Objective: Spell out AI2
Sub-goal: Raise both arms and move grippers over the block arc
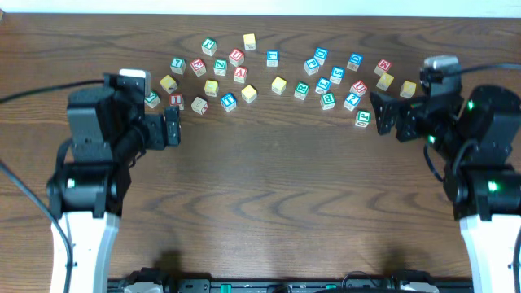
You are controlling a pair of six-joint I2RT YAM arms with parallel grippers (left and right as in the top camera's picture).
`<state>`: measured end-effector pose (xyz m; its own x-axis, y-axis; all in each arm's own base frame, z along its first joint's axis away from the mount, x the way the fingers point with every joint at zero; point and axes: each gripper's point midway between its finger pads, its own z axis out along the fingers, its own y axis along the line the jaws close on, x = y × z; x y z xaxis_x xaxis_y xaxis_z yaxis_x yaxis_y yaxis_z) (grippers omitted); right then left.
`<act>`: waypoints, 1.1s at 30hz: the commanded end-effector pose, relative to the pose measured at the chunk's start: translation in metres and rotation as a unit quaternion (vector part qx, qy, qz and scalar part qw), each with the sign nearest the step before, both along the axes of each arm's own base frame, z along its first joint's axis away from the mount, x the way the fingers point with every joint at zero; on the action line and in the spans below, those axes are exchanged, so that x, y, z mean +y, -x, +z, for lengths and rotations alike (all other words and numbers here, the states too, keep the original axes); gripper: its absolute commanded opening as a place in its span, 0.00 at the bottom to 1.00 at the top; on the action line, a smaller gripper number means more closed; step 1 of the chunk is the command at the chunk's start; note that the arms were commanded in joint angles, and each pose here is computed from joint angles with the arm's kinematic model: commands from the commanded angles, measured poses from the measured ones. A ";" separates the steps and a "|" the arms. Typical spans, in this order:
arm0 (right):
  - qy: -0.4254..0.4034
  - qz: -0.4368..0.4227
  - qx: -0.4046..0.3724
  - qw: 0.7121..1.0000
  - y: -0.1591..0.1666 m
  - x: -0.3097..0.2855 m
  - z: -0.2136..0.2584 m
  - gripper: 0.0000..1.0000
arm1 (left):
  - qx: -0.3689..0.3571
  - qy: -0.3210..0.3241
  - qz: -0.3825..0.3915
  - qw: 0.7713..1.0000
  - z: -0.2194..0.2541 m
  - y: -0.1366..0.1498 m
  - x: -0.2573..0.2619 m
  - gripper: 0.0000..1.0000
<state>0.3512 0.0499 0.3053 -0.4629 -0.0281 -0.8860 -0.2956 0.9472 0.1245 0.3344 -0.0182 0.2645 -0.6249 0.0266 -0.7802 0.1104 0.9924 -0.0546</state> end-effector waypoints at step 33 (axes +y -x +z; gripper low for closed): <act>-0.009 -0.027 0.184 0.983 -0.062 -0.005 -0.052 0.99 | 0.160 0.033 0.008 0.987 -0.020 -0.050 -0.005 0.96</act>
<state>0.4010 0.0555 0.2520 -0.7302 -0.0264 -0.6827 -0.2653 0.9318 0.2476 0.3791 -0.0266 0.2345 -0.8540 -0.0028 -0.5202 0.0890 0.9845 -0.1513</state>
